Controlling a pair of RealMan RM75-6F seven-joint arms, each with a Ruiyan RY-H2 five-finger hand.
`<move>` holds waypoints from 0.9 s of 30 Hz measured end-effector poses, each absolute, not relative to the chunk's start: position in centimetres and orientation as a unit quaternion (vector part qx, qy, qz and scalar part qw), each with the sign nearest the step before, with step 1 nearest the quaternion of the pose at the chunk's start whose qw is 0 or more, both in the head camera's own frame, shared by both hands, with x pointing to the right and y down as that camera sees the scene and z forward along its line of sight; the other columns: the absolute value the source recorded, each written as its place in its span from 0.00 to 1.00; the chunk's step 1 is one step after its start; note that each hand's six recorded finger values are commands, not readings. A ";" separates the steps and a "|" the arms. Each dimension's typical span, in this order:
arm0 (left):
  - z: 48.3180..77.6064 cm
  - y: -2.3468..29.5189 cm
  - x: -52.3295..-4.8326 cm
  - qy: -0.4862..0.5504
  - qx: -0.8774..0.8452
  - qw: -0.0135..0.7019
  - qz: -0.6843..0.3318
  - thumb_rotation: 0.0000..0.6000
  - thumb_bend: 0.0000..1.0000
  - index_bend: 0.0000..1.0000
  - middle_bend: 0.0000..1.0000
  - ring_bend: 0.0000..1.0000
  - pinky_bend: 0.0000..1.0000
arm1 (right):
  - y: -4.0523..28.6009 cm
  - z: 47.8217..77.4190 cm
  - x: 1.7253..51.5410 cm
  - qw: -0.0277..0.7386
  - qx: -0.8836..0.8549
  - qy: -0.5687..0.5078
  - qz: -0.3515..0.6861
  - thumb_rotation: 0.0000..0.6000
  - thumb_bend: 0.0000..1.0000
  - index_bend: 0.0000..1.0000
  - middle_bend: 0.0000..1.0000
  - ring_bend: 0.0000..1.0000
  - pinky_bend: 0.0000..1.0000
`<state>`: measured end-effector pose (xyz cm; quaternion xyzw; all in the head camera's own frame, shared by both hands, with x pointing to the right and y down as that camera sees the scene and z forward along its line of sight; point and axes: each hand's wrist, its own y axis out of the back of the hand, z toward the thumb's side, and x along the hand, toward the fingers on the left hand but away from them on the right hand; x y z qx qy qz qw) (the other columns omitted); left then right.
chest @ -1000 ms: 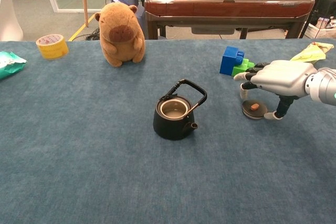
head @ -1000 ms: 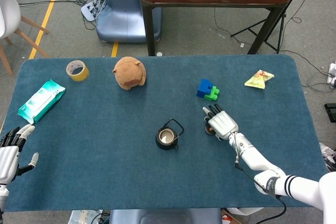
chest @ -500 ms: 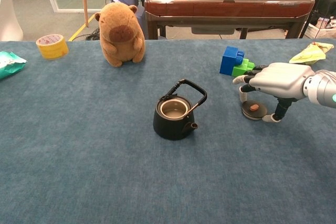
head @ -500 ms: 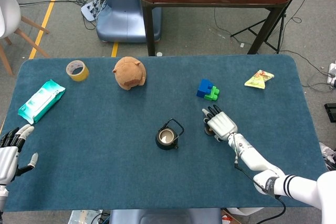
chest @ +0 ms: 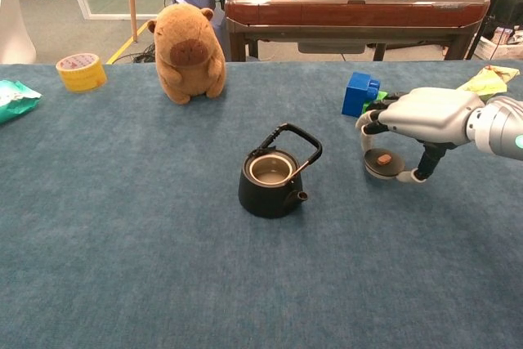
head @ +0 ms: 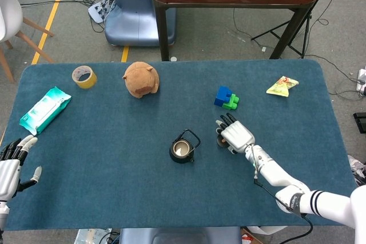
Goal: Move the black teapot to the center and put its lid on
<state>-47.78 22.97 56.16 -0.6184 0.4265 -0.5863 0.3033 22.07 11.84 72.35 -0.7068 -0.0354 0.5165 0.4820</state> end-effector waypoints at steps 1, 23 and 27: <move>56.1 22.9 -47.7 0.426 -0.619 0.304 -0.586 1.00 0.38 0.12 0.09 0.01 0.03 | 11.7 71.8 21.5 0.483 -0.711 -0.038 0.510 1.00 0.29 0.43 0.14 0.00 0.00; 55.5 22.6 -46.8 0.420 -0.623 0.312 -0.582 1.00 0.38 0.12 0.09 0.01 0.03 | 9.9 66.1 10.0 0.543 -0.729 -0.018 0.416 1.00 0.29 0.43 0.14 0.00 0.00; 55.5 22.7 -47.0 0.418 -0.623 0.312 -0.584 1.00 0.38 0.12 0.09 0.01 0.03 | 10.7 66.6 8.8 0.545 -0.730 -0.004 0.412 1.00 0.29 0.43 0.14 0.00 0.00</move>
